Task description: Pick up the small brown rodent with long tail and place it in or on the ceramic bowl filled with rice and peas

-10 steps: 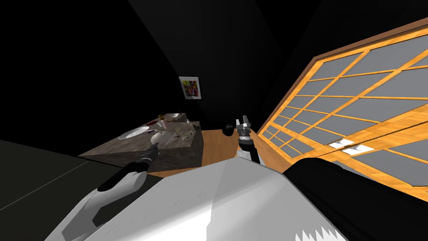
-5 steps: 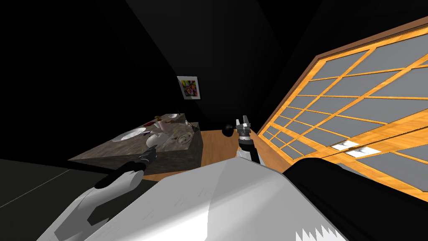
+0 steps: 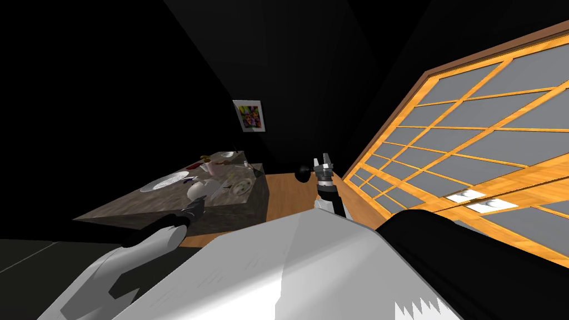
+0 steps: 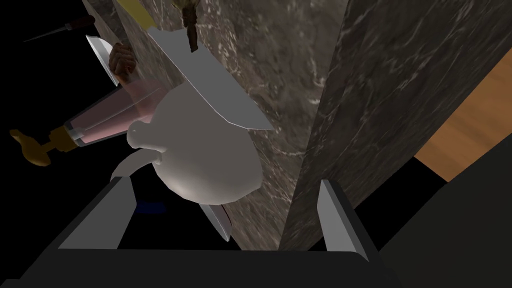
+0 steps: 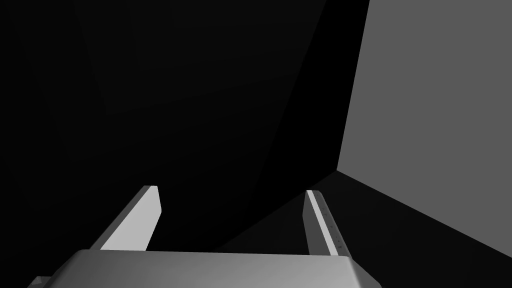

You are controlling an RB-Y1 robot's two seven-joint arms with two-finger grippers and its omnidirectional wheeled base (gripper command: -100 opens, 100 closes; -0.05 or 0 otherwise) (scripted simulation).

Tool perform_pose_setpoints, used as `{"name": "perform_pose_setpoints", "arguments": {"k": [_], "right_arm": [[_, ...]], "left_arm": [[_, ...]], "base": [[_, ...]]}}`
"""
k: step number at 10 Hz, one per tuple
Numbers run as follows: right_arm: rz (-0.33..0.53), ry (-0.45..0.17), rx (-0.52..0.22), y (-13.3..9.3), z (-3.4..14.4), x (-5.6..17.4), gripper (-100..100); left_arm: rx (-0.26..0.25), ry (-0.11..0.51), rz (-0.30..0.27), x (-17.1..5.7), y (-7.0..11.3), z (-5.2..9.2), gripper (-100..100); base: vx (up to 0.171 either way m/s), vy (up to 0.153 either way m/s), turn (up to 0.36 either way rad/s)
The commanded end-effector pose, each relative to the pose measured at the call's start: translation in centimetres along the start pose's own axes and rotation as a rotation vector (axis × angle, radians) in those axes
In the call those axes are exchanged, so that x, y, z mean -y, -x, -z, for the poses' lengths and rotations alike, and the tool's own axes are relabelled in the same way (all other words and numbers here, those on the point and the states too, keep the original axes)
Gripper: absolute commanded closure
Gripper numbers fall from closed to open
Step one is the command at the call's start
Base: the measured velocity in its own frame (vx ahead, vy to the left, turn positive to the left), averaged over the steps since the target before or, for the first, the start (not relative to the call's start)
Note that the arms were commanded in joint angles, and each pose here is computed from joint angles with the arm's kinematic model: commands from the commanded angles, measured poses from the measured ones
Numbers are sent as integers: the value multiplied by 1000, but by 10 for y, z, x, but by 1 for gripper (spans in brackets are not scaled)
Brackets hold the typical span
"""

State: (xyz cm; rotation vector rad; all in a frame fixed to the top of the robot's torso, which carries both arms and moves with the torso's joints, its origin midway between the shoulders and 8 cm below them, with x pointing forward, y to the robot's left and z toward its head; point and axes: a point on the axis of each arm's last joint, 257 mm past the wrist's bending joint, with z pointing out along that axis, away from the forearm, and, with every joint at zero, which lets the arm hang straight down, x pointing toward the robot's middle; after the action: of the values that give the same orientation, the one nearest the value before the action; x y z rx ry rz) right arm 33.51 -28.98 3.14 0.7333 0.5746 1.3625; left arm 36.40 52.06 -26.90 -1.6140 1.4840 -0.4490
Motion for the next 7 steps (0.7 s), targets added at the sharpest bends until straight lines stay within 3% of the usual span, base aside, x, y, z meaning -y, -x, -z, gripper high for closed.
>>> {"name": "perform_pose_setpoints", "arguments": {"k": [1,3,7], "right_arm": [[0,0,0,0,0,0,0],[0,0,0,0,0,0,0],[0,0,0,0,0,0,0]], "left_arm": [[6,38,-3,-4,10,-1,-100],[2,83,-3,-16,9,-1,-100],[5,173,-9,-29,24,0,-100]], "base": [[95,-41,-14],[65,-33,0],[84,-33,-5]]}}
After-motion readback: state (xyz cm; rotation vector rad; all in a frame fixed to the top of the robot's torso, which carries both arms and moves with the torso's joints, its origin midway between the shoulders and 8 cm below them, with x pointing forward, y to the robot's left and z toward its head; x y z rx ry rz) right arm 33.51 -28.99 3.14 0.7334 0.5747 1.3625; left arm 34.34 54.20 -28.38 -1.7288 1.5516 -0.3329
